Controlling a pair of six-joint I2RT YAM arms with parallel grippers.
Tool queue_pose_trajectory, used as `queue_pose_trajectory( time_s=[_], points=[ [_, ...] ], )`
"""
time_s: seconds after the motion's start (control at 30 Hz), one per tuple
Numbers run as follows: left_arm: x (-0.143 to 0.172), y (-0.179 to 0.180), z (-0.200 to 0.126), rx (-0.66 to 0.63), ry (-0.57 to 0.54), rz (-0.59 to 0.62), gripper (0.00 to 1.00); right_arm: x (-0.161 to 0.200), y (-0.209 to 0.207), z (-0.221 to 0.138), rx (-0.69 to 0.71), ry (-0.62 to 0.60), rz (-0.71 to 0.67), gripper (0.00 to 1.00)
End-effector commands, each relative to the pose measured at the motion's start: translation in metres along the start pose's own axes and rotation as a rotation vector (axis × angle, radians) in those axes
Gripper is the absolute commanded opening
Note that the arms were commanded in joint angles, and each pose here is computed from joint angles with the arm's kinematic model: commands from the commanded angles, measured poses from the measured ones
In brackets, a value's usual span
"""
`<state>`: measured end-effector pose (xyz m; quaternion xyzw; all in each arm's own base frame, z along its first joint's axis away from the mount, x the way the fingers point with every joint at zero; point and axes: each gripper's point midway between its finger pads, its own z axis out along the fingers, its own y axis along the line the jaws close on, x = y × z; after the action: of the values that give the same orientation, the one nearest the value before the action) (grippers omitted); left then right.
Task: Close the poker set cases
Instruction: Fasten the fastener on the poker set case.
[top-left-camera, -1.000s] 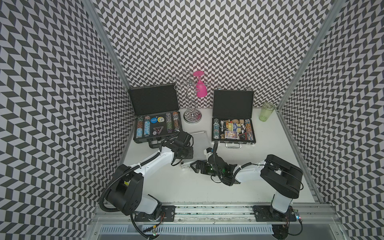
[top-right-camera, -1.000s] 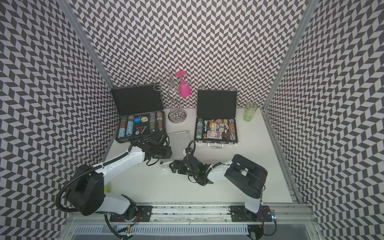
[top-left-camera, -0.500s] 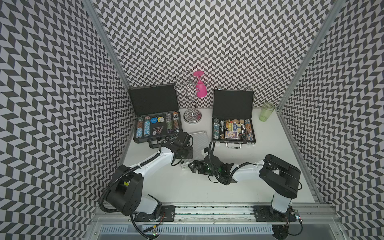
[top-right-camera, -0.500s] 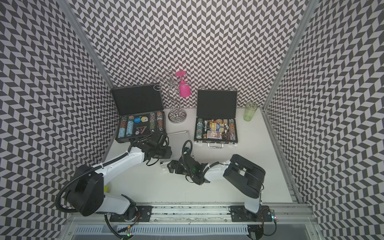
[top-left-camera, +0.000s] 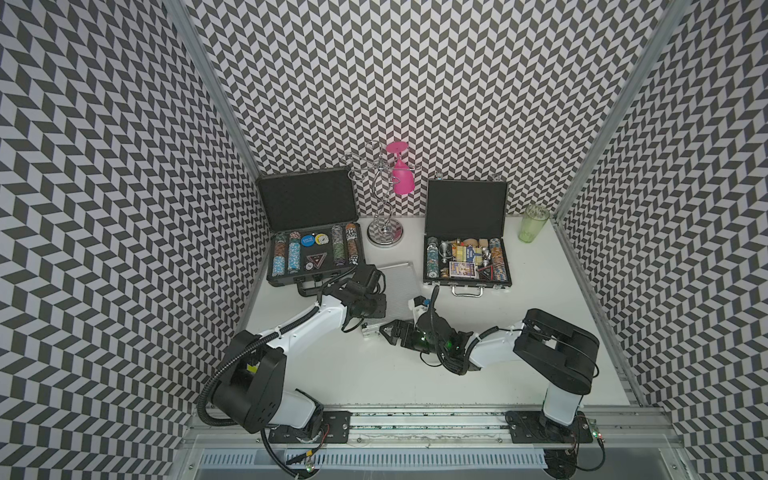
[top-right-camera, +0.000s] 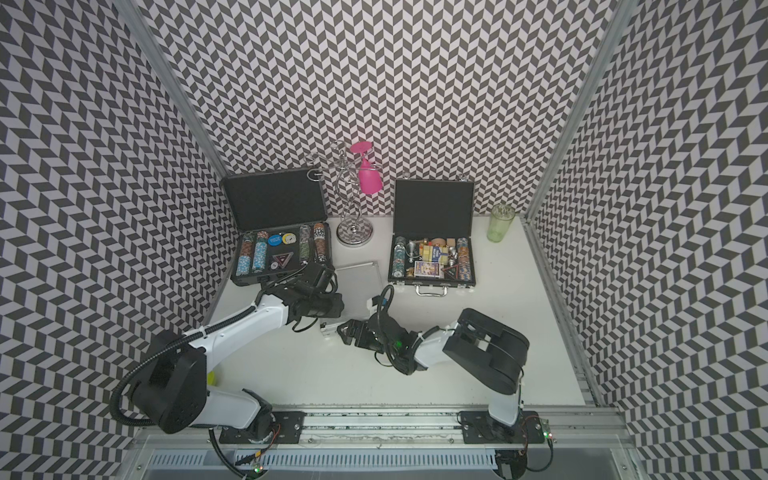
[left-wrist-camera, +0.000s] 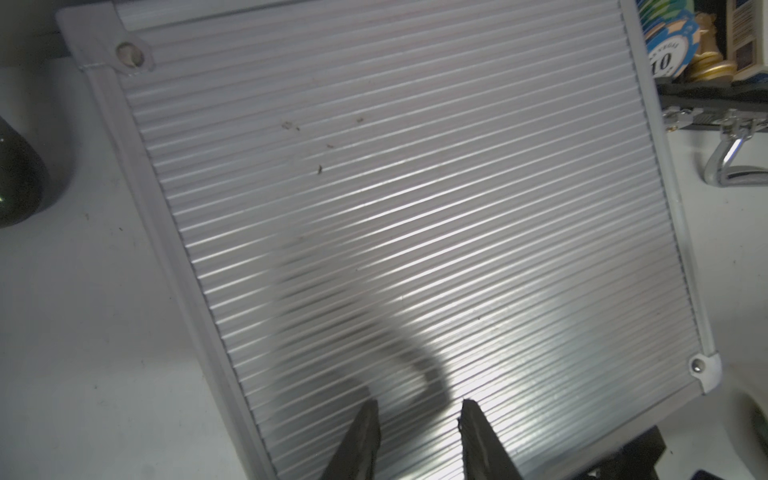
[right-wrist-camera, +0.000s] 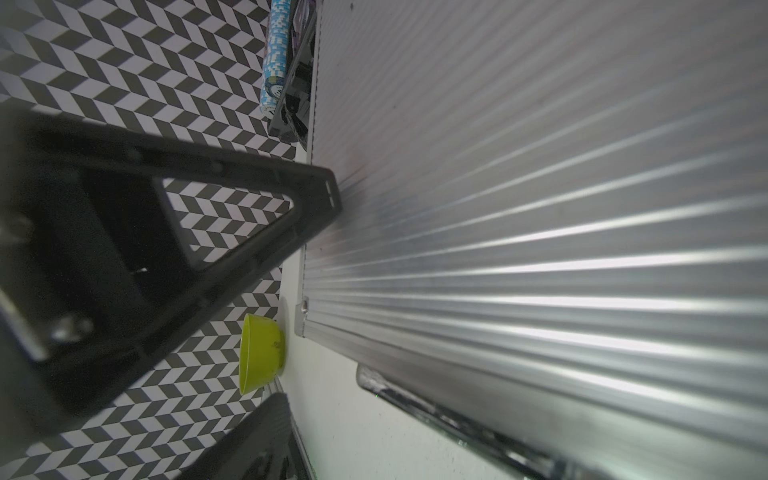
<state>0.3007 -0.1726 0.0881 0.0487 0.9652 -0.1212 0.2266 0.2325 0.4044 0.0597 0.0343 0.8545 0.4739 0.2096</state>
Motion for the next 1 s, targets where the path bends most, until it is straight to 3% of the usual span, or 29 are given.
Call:
queue_pose_trajectory(
  time_s=[0.0,0.4,0.97],
  points=[
    [0.024,0.004,0.006,0.002,0.084,-0.006,0.35,0.005,0.012,0.002,-0.081,0.019,0.036,0.96],
    [0.023,0.004,0.006,0.001,0.084,0.0,0.35,0.006,0.025,-0.006,-0.22,0.032,0.079,0.94],
    [0.025,0.003,0.007,0.008,0.089,0.002,0.35,0.001,0.027,-0.009,-0.234,0.014,0.076,0.92]
  ],
)
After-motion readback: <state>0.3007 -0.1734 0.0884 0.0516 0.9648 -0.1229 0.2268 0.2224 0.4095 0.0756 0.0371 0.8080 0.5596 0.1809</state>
